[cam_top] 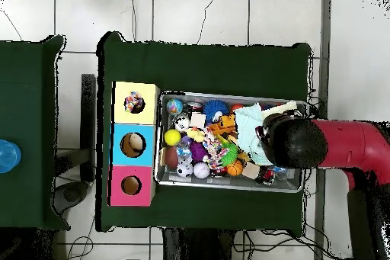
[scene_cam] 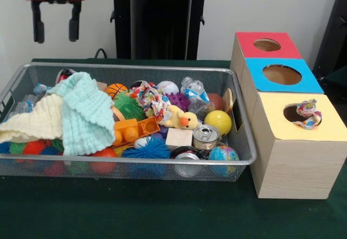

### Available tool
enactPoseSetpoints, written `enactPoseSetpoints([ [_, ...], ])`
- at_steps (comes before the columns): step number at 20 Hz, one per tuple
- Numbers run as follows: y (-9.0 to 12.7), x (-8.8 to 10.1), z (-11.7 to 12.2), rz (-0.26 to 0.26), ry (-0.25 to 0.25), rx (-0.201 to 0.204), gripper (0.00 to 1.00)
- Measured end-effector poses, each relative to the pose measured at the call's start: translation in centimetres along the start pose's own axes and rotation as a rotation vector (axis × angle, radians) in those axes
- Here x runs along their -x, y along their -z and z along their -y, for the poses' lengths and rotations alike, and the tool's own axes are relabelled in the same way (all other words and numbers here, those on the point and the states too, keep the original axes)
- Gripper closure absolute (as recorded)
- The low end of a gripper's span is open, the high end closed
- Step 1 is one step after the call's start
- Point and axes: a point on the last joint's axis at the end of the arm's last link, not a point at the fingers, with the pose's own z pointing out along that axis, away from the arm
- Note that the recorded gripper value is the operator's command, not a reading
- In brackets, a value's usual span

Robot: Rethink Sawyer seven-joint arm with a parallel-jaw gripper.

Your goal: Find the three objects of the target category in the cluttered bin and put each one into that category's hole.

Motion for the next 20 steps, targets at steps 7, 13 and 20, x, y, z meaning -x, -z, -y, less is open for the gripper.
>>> enactPoseSetpoints([
  [7,1.3,4.3,-3.2,0.050,0.032,0.021,0.00],
  [13,-0.3,8.4,-7.6,0.136,0.095,0.033,0.00],
  [20,-2.7,11.4,-11.6,0.226,0.141,0.046,0.00],
])
